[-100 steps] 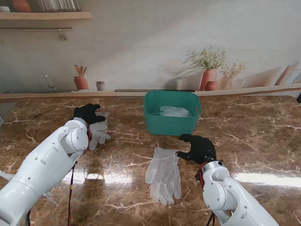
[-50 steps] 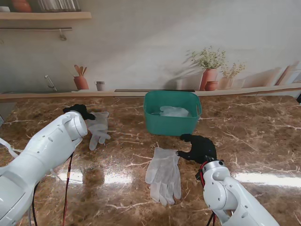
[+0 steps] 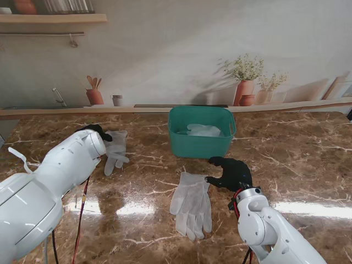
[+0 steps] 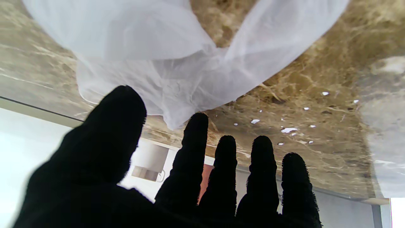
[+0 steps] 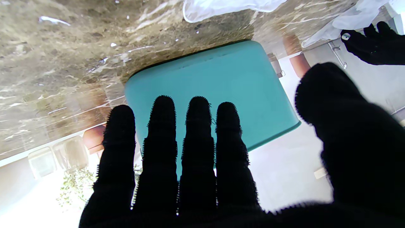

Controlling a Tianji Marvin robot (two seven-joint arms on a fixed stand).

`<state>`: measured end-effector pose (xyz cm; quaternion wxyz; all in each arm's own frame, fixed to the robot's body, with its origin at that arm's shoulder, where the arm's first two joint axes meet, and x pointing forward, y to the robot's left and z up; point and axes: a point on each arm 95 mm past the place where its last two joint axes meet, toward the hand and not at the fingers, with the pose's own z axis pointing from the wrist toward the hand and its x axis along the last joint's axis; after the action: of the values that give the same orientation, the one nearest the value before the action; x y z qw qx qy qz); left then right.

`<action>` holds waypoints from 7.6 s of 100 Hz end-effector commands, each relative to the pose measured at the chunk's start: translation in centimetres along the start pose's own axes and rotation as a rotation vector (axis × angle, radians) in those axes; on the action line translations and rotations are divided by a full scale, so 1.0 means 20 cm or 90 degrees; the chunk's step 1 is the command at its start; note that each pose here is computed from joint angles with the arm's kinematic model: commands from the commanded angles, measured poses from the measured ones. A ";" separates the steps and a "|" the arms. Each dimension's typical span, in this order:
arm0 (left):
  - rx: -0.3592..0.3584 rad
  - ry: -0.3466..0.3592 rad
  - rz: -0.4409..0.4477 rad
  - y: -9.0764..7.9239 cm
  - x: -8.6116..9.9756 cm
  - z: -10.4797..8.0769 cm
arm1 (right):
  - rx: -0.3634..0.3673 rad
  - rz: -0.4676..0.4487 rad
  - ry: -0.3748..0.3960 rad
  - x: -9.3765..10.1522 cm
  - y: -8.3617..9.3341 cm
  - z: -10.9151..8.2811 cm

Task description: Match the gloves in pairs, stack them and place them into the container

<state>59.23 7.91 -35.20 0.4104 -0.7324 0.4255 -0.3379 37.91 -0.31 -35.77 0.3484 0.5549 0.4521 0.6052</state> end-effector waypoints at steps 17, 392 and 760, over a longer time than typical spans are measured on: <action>-0.006 0.011 -0.008 0.00 0.10 -0.02 | 0.012 0.005 0.001 -0.01 -0.03 -0.01; 0.015 0.537 -0.359 0.14 0.26 -1.25 | 0.020 0.089 0.085 0.32 0.14 -0.19; -0.199 0.481 -0.112 0.62 0.69 -0.89 | 0.119 0.115 -0.135 0.09 -0.16 0.06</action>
<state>45.66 -13.54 -36.16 0.0739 -0.6432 0.5236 -0.5538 38.73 3.05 -37.22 0.2737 0.6806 0.4054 0.5455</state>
